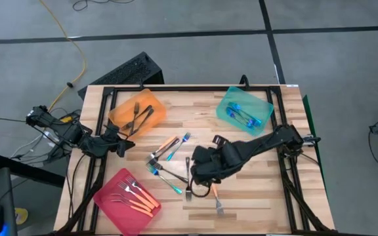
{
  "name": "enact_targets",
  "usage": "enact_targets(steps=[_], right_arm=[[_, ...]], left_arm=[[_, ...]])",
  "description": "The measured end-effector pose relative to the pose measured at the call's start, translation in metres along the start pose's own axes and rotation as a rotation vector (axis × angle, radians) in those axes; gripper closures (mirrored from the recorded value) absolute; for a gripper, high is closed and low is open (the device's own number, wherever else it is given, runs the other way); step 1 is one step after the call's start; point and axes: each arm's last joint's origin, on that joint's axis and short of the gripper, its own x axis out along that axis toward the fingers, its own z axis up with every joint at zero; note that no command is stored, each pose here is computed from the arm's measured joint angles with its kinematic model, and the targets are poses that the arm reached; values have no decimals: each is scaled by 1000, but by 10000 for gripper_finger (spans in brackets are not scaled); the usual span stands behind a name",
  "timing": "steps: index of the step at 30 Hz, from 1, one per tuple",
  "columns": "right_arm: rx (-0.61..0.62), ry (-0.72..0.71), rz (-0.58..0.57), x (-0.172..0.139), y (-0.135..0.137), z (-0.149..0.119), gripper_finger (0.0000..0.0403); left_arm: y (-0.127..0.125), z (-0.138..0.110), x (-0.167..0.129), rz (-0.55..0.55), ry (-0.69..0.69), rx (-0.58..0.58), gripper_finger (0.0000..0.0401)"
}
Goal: Sort silverware by color (type)
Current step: Put the black fork into the orange bin
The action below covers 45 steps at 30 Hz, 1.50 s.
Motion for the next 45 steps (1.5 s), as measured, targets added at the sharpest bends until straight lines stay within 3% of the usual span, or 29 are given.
enact_targets(steps=[3,6,10,19,27,32,38,45], right_arm=[[-60,-1,1,22,13,-8,296],[-96,-47,91,49,31,-10,296],[-30,-171,231,80,45,-1,295],[36,-417,363,125,44,16,247],[92,-446,337,150,26,32,177],[96,-466,338,180,37,35,181],[62,-393,307,215,52,27,194],[64,-341,288,237,67,17,201]], left_arm=[[0,0,0,4,-17,-33,314],[0,1,0,5,-26,-58,314],[0,1,0,5,-28,-77,314],[0,1,0,3,-34,-87,314],[0,2,0,7,-51,-85,314],[0,2,0,10,-54,-74,314],[0,1,0,8,-50,-67,314],[0,2,0,9,-52,-60,314]])
